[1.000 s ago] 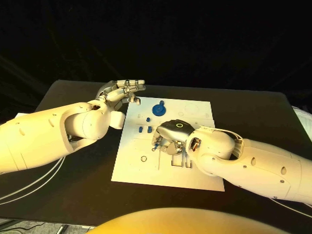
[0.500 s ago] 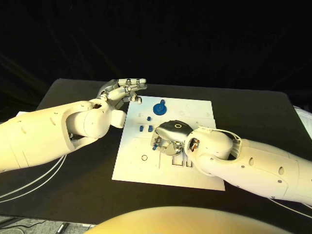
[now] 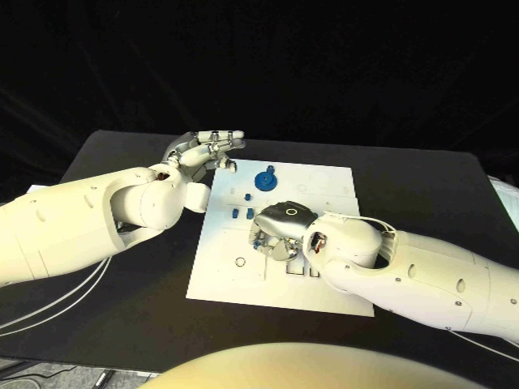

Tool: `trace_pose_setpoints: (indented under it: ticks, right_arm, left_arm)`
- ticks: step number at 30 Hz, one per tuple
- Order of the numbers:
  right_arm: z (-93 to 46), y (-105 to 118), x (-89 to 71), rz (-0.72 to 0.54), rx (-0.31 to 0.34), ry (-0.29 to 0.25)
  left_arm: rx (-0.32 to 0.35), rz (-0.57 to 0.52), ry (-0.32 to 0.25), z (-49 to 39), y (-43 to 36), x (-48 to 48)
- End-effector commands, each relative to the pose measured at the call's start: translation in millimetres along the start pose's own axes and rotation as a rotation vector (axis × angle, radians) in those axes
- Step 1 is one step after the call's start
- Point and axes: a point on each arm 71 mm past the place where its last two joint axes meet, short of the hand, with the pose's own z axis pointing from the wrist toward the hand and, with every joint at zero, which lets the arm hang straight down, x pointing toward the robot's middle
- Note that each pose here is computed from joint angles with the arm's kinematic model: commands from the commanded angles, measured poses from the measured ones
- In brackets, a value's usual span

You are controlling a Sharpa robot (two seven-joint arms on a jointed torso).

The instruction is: Assemble the parts on the task board

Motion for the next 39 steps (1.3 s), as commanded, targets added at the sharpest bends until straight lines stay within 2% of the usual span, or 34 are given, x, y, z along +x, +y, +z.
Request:
trace_pose_setpoints:
  ticks: [1, 10, 14, 18, 22, 26, 31, 35, 39]
  right_arm:
    - [-0.2, -1.7, 6.7, -0.036, 0.006, 0.035]
    - [-0.6, -4.5, 4.7, -0.018, 0.016, -0.012]
    - [-3.8, -6.2, 1.9, -0.010, 0.018, -0.049]
    - [-11.4, -7.4, -1.8, 0.003, 0.013, -0.085]
    - [-25.3, -13.1, -11.3, 0.029, 0.025, -0.121]
    - [-41.0, -27.2, -25.2, 0.042, 0.069, -0.140]
    - [-60.3, -59.5, -42.7, 0.023, 0.168, -0.125]
    - [-71.9, -82.8, -48.1, -0.007, 0.229, -0.113]
    - [-75.8, -93.1, -48.1, -0.029, 0.253, -0.093]
  left_arm:
    - [-0.001, -0.010, 0.026, 0.3, 0.1, 3.1]
    - [-0.005, -0.010, 0.029, 0.4, 0.4, 3.2]
    - [-0.006, -0.011, 0.030, 0.5, 0.6, 3.1]
    - [-0.007, -0.011, 0.030, 0.5, 0.7, 2.6]
    - [-0.008, -0.011, 0.030, 0.1, 0.8, 1.8]
    - [-0.008, -0.011, 0.029, -0.3, 0.7, 1.2]
    - [-0.008, -0.012, 0.030, -0.8, 0.6, 1.1]
    - [-0.007, -0.012, 0.031, -1.0, 0.5, 1.0]
    - [-0.007, -0.012, 0.032, -1.0, 0.6, 1.1]
